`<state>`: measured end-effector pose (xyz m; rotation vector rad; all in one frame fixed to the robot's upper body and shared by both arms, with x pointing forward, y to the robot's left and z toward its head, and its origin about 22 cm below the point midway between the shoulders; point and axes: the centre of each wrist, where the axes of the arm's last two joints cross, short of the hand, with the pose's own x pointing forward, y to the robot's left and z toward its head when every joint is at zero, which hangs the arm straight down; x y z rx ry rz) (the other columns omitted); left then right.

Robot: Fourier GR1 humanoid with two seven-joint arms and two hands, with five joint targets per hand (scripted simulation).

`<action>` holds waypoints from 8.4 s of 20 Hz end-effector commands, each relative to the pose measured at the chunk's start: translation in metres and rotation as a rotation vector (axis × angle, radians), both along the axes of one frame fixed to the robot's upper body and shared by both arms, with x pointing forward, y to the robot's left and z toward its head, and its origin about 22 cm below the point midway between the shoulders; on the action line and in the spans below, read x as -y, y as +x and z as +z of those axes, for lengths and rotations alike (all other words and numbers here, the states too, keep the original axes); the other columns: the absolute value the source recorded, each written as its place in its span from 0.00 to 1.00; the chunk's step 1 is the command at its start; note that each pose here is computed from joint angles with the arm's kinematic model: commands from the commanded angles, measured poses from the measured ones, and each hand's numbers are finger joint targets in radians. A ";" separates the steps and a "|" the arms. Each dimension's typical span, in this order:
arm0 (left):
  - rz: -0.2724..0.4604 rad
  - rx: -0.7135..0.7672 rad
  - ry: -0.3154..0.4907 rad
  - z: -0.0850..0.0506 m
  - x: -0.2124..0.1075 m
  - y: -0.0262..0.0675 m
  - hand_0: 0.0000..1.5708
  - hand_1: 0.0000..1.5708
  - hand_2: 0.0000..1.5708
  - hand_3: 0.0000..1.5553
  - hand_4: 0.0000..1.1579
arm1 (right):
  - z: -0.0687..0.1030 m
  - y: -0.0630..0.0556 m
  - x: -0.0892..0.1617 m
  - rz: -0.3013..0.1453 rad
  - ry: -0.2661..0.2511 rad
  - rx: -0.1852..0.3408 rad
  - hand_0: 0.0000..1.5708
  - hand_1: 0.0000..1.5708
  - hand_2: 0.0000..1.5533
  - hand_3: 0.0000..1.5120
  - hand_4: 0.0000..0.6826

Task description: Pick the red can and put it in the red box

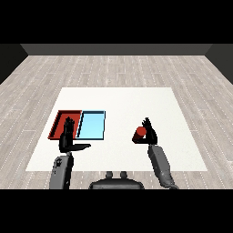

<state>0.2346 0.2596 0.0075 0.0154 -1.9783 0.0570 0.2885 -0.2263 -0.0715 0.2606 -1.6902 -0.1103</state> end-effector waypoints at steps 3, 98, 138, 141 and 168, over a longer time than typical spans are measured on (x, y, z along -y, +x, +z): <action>0.003 0.004 0.002 -0.014 0.003 0.0050 0.00 0.00 0.00 0.00 0.00 | 0.005 0.022 -0.011 0.006 -0.010 -0.012 0.00 0.00 0.00 0.00 0.00; -0.336 -0.171 0.119 0.028 0.182 0.0556 0.00 0.00 0.00 0.00 0.00 | 0.112 0.017 -0.166 0.122 -0.054 0.293 0.92 0.92 0.92 0.91 0.87; -0.178 -0.152 0.074 0.024 0.202 0.0515 1.00 1.00 1.00 0.96 0.98 | 0.137 -0.003 -0.168 0.190 0.004 0.356 0.00 0.00 0.00 0.00 0.00; -0.164 -0.144 0.096 0.014 0.203 0.0604 1.00 1.00 1.00 0.96 0.99 | 0.136 -0.009 -0.167 0.153 -0.008 0.368 0.00 0.00 0.00 0.00 0.00; -0.021 -0.108 0.148 0.036 0.105 0.0570 1.00 1.00 1.00 0.94 0.97 | 0.188 -0.014 -0.004 -0.165 -0.030 0.453 0.00 0.00 0.00 0.00 0.00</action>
